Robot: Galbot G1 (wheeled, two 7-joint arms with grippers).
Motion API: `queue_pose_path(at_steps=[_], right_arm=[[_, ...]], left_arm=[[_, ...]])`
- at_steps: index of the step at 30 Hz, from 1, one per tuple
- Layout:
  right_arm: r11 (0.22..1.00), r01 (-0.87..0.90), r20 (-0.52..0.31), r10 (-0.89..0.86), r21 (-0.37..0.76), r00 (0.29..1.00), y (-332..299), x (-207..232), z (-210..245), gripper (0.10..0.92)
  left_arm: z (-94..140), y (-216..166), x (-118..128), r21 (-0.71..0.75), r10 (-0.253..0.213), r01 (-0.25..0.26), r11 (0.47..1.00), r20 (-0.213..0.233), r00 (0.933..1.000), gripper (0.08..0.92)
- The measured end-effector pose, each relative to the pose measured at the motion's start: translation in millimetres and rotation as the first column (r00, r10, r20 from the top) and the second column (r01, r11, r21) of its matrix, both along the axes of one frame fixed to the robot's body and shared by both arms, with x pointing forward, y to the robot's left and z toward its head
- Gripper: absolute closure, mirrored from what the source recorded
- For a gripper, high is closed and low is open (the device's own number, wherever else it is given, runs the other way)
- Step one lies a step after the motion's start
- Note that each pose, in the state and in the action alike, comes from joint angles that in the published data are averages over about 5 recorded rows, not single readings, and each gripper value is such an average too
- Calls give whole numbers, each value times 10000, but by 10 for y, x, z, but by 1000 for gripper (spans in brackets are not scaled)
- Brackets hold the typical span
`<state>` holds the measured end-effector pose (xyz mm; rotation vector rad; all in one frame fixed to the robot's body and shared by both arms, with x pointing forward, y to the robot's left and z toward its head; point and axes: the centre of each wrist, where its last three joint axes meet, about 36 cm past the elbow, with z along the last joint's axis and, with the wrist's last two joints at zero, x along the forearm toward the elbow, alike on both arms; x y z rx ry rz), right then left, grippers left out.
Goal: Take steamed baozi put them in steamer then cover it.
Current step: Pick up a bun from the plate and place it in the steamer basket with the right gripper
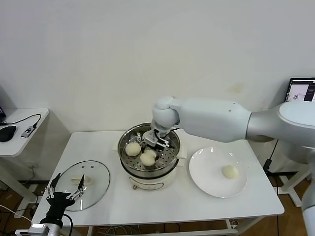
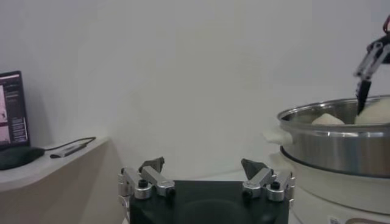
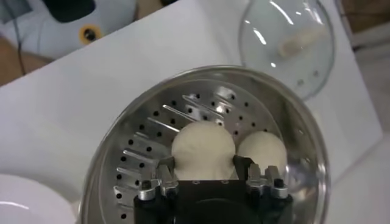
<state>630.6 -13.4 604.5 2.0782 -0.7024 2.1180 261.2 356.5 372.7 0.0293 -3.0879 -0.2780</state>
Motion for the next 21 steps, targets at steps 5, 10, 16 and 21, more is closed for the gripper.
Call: queue_pose_path(at_steps=[5, 10, 16, 21], right_arm=[[9992, -376, 43, 376, -130, 9993, 35, -13, -76, 397], [9979, -635, 112, 637, -146, 9979, 51, -12, -133, 286], [9974, -715, 234, 716, -47, 9972, 30, -4, -63, 203], [9986, -511, 489, 515, -96, 9975, -54, 27, 129, 200]], left_arm=[[-9, 6, 6, -2, 17, -17, 10000, -3, 10000, 177], [-20, 9, 12, -10, 26, -26, 10000, -10, 10000, 177], [-20, 12, 17, -6, 17, -17, 10000, -7, 10000, 177], [-12, 24, 22, 46, -19, 19, 10000, -8, 10000, 177]])
